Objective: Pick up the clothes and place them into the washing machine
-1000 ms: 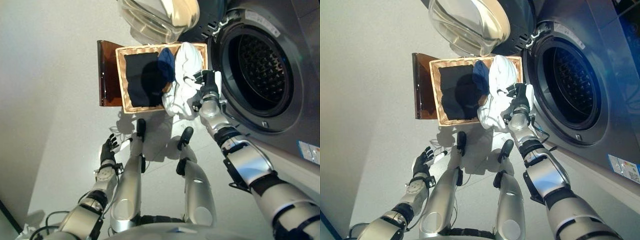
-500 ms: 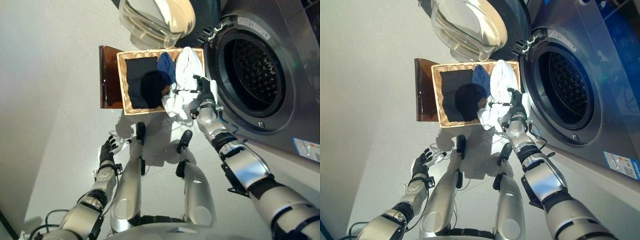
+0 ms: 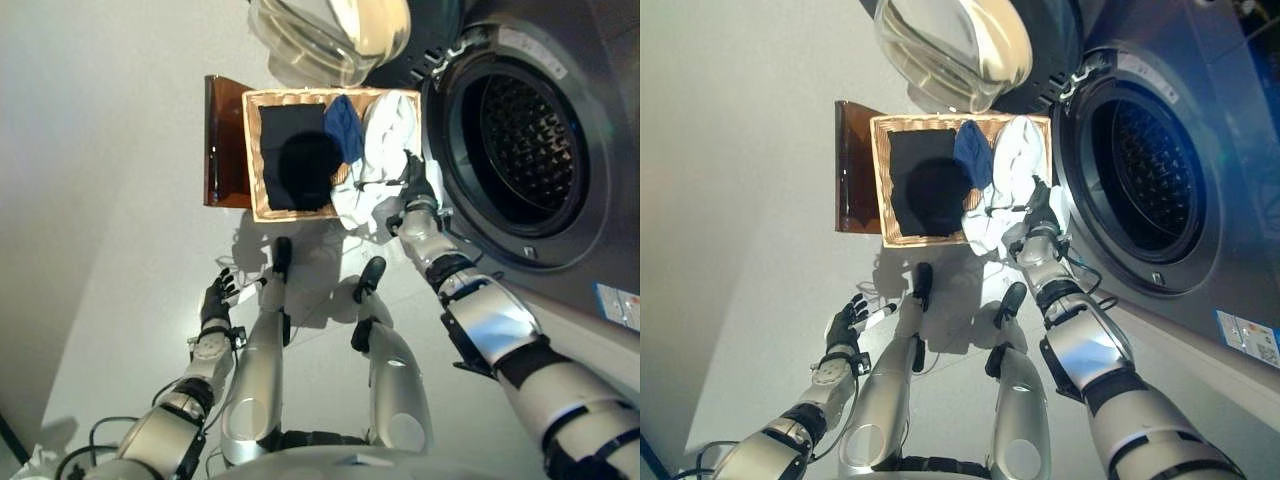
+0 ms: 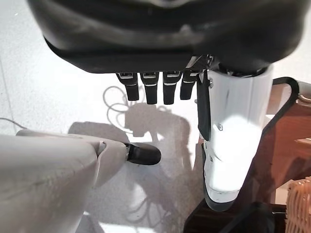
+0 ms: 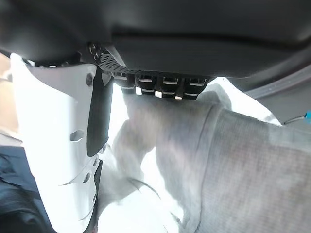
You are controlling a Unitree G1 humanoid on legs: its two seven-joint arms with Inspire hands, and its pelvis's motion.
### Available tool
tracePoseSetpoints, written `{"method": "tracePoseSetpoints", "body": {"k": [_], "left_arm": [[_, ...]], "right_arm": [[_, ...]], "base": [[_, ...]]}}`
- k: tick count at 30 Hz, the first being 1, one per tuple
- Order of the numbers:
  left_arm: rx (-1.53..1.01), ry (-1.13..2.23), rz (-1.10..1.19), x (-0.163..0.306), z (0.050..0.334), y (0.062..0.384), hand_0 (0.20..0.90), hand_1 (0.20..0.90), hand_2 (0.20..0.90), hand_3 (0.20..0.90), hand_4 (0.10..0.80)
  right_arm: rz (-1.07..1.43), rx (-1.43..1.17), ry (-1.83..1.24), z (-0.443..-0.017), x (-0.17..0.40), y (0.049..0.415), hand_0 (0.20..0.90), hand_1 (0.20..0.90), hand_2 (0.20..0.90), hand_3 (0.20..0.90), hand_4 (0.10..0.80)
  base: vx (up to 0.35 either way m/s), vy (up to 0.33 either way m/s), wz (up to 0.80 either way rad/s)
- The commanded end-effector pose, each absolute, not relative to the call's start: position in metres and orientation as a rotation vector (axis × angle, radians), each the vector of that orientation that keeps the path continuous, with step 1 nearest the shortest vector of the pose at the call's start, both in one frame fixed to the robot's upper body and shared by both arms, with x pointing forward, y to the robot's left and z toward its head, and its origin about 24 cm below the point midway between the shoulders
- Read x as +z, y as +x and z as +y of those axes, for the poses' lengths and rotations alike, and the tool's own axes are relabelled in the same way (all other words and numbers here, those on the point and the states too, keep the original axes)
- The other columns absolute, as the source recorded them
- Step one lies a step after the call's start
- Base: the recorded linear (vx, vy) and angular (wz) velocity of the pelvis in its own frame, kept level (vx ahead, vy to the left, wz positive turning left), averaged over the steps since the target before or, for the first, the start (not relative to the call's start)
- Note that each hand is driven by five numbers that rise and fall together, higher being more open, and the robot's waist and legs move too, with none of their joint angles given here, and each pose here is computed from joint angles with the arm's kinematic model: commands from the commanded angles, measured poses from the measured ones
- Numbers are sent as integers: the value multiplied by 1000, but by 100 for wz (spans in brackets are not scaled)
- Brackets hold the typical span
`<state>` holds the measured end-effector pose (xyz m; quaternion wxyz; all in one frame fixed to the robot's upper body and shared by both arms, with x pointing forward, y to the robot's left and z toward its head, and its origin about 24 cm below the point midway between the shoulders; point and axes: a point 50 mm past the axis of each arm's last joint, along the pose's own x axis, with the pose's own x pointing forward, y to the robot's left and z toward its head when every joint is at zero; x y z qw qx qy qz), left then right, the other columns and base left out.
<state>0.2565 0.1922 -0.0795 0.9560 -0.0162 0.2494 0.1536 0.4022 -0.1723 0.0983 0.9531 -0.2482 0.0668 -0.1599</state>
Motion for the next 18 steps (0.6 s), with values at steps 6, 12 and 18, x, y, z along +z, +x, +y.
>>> {"method": "tracePoseSetpoints", "body": {"k": [6,12,18], "left_arm": [[307,-52,435,-69,196,260,900,900,900,900,800],[280,-84,395,-63,187,264,900,900,900,900,800],[281,-93,394,-63,185,264,900,900,900,900,800]], "right_arm": [[48,-416,-628,-196,151,416,900,900,900,900,800],[31,-459,-649,-210,174,419,900,900,900,900,800],[-29,-484,-606,-217,193,420,200,200,200,200,300]], "base": [[-3,24,-1],[-2,37,1],[-2,28,3]]}}
